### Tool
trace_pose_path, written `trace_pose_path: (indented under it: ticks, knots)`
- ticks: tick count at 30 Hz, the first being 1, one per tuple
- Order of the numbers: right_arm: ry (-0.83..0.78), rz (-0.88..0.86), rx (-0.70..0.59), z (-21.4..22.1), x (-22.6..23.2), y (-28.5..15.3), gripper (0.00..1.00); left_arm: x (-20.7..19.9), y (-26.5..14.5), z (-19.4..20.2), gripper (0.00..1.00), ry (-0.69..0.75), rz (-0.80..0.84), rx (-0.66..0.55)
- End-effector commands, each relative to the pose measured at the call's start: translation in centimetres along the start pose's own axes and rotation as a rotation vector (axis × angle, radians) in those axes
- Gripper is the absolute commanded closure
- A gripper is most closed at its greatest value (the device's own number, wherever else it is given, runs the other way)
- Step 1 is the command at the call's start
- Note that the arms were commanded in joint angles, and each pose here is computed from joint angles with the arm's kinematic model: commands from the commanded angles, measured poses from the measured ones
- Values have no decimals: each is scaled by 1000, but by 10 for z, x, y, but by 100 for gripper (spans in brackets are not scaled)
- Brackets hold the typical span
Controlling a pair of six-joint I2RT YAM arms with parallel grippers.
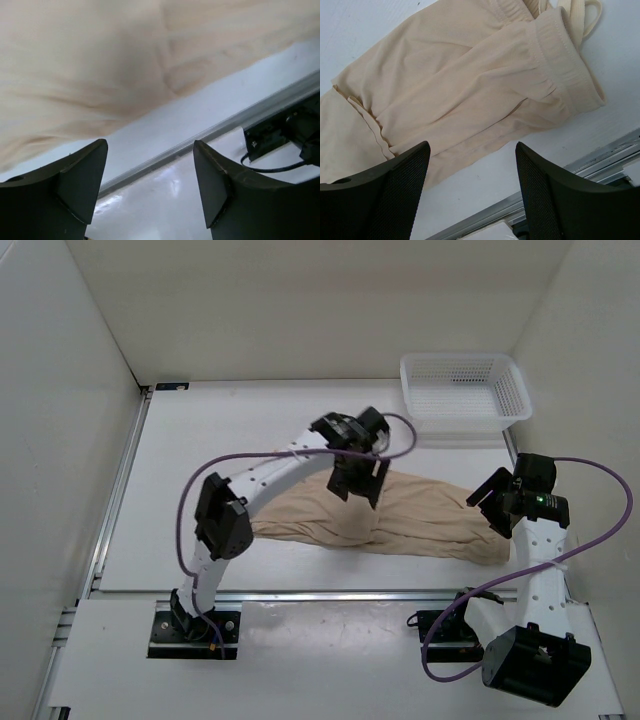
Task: Fold and stack the trousers
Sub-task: Fold the trousers
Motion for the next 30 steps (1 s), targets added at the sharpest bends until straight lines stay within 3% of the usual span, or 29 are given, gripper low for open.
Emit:
trace_pose_path:
  ticks: [1, 3, 5, 8, 11, 19, 24, 27, 28, 29, 30]
  knots:
    - [-28, -16, -4, -1, 2, -6, 26, 66, -73, -14, 21, -121, -9, -215]
    - [-28, -22, 2, 0, 3, -6, 26, 129, -64, -1, 24, -280, 5, -176]
    - [-28, -30, -5, 0, 3, -8, 26, 181, -56, 19, 19, -420, -7, -147]
    - [-36, -40, -8, 1, 4, -10, 26, 232, -53, 51, 14, -519, -114, -133]
    - [-36, -41, -9, 1, 4, -8, 26, 261, -39, 70, 8, -532, -111, -94]
    - [-36, -41, -9, 1, 4, -8, 26, 276, 33, 104, 8, -578, -63, 72]
    - [-36, -35, -3, 0, 5, -4, 26, 263, 50, 106, 10, -553, -28, 105]
    - [-36, -41, 4, 1, 5, -4, 26, 261, 60, 106, 18, -558, 23, 105]
    - [-36, -41, 4, 1, 5, -4, 26, 263, 58, 103, 25, -554, 11, 94]
    - [-36, -41, 4, 1, 5, -4, 26, 264, 60, 100, 35, -562, 11, 92]
    - [-36, -48, 10, 2, 6, -5, 26, 264, 60, 100, 67, -562, 11, 92]
Point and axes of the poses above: each gripper's point midway between its finger pads, its own y axis out along the fingers, its own x axis along the line the jaws close on, z = x × y, the point moved 7 cm from there along -y, back along the fingers, and after that the axes turned 15 degrees about y, right-handed, at the moved point
